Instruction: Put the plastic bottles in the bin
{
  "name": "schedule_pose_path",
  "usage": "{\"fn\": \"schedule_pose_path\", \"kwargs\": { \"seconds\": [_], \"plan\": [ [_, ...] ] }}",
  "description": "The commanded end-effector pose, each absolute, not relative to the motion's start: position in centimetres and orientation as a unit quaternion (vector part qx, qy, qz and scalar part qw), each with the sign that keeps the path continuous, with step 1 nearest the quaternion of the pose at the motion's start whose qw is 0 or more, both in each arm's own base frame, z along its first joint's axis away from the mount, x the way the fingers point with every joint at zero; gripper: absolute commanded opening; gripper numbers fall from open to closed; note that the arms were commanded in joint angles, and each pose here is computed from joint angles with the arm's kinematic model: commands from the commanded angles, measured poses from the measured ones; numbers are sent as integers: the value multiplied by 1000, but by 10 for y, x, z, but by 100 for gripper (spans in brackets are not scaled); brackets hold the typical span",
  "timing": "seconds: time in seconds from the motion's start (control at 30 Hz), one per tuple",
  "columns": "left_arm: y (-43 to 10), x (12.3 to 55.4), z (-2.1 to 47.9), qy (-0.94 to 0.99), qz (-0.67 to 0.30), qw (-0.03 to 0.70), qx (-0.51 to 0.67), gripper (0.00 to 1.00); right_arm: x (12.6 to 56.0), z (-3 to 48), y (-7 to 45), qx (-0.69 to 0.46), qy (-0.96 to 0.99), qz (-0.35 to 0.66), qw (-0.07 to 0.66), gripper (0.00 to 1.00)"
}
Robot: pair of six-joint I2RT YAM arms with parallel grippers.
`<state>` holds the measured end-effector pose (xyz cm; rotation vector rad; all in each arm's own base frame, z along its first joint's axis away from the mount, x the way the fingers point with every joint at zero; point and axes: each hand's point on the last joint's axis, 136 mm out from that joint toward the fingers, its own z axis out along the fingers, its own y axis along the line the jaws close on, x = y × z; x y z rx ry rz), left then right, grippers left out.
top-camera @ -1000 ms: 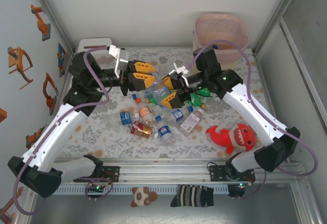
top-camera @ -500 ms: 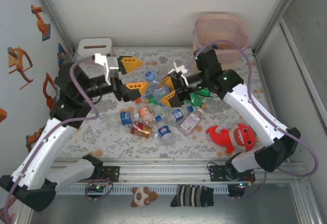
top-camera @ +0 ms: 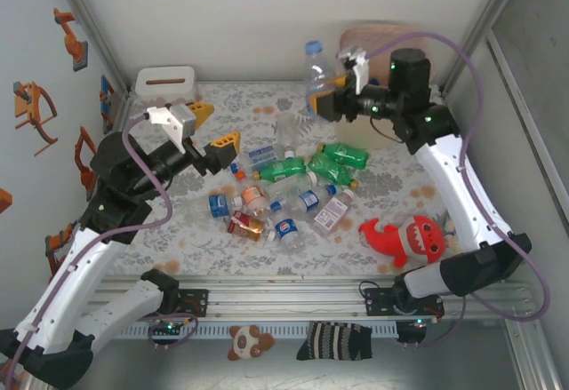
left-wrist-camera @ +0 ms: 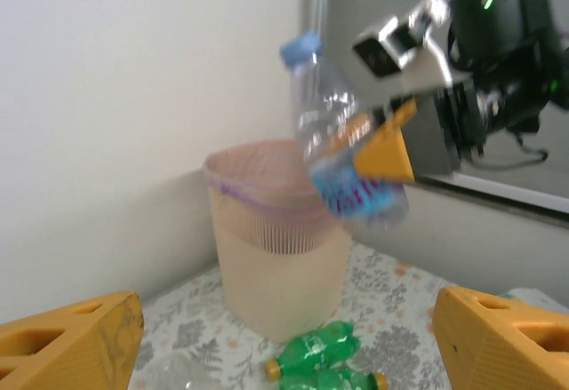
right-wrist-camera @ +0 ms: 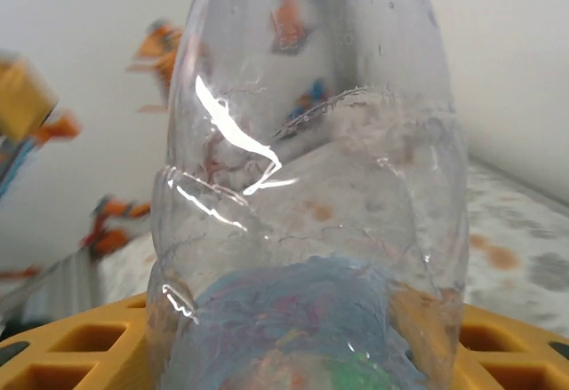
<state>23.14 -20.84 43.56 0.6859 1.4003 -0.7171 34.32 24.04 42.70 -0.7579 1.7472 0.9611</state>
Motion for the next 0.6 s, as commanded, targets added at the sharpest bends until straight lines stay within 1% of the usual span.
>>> {"fn": "schedule_pose_path", "kwargs": {
  "seconds": [0.0,0.1,0.23,0.43,0.57],
  "plan": [
    [-206,238,429,631,-316,649,286,84,399,444,201,-180,758,353,519,54],
    [-208,242,424,637,-320,643,281,83,432,441,174,-119,784,314,521,51],
    [-209,245,419,644,-323,636,277,83,471,426,137,-62,817,232,524,50],
    [-208,249,413,652,-320,633,268,83,512,400,85,-27,847,95,523,51],
    [-207,254,407,660,-317,628,263,83,531,376,61,-23,861,32,507,51]
  ]
}}
